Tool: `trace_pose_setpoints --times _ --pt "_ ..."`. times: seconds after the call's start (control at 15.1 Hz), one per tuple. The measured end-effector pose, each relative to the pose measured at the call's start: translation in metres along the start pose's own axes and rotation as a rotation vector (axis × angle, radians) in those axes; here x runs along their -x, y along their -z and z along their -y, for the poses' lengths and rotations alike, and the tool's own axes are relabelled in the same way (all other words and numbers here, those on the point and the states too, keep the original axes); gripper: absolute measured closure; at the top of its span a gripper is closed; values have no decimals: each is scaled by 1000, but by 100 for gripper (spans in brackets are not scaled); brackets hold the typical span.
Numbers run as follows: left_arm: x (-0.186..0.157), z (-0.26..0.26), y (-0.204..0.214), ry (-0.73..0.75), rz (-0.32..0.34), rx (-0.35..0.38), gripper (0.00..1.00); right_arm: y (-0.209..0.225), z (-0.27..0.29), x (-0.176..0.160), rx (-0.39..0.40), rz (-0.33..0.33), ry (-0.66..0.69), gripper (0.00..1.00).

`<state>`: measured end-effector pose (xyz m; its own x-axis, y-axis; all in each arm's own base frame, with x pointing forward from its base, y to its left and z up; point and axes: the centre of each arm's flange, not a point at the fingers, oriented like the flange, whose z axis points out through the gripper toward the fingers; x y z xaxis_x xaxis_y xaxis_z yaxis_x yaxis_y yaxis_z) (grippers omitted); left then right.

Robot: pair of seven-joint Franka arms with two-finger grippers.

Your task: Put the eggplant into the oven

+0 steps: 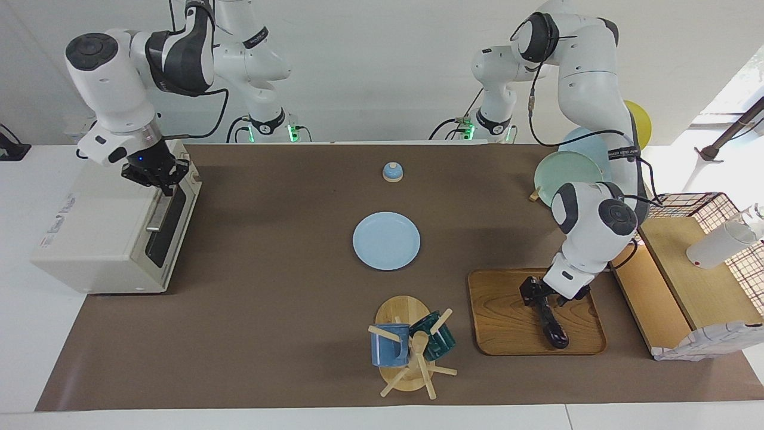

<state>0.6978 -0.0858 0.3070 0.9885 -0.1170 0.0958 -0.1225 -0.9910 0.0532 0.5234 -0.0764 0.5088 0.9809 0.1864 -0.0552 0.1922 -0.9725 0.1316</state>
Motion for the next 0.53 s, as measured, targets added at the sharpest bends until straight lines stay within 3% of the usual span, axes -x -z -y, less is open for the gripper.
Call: trace_pose_setpoints --times 0.13,0.4,0.53 --pt "0 0 1 0 -1 0 22 -8 -2 0 11 12 4 99" --pt "-4 -1 10 -2 7 0 69 -29 -6 -2 57 24 23 99" --pt "-7 -8 15 -7 2 5 73 -36 -7 -1 53 36 20 99"
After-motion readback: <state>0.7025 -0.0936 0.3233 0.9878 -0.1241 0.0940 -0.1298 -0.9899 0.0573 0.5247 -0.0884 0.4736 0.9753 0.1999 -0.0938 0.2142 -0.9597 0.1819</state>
